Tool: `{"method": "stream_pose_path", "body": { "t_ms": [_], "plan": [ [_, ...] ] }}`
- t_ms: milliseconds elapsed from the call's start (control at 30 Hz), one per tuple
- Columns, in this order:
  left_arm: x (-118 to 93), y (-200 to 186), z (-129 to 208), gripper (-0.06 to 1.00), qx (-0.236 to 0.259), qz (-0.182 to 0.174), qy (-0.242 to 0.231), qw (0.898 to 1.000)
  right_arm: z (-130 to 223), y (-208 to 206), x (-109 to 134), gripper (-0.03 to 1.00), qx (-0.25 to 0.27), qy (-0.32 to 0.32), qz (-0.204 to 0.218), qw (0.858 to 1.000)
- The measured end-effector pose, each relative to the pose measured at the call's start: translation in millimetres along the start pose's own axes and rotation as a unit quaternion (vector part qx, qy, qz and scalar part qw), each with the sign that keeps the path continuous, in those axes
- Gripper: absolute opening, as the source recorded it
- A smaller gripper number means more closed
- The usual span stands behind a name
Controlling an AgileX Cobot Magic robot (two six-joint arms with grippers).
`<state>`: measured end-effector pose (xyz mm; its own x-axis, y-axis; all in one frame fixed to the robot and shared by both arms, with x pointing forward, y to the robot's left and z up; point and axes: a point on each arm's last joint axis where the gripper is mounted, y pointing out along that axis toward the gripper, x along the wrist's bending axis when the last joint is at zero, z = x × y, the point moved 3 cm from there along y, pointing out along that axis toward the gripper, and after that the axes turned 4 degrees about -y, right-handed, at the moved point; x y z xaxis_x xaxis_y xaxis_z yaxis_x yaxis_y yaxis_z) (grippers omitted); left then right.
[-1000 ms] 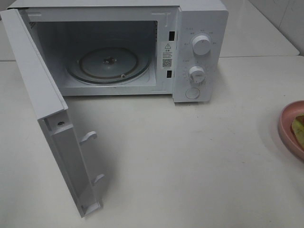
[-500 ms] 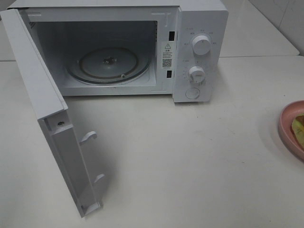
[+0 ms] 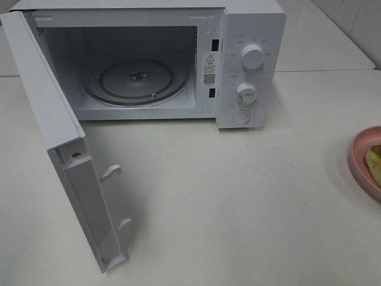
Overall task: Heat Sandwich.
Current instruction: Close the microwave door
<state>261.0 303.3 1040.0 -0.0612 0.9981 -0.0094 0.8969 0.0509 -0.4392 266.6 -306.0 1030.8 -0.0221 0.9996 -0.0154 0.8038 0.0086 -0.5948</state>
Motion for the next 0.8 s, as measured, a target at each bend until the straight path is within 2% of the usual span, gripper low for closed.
{"method": "stream_pose_path", "body": {
  "t_ms": [233,800],
  "plan": [
    [0,0,0,0.97,0.000,0.000,0.000,1.000,5,-11,-1,0.76,-0.045,0.008,0.006,0.999],
    [0,0,0,0.97,0.000,0.000,0.000,1.000,6,-11,-1,0.76,-0.046,0.010,0.008,0.999]
  ]
}}
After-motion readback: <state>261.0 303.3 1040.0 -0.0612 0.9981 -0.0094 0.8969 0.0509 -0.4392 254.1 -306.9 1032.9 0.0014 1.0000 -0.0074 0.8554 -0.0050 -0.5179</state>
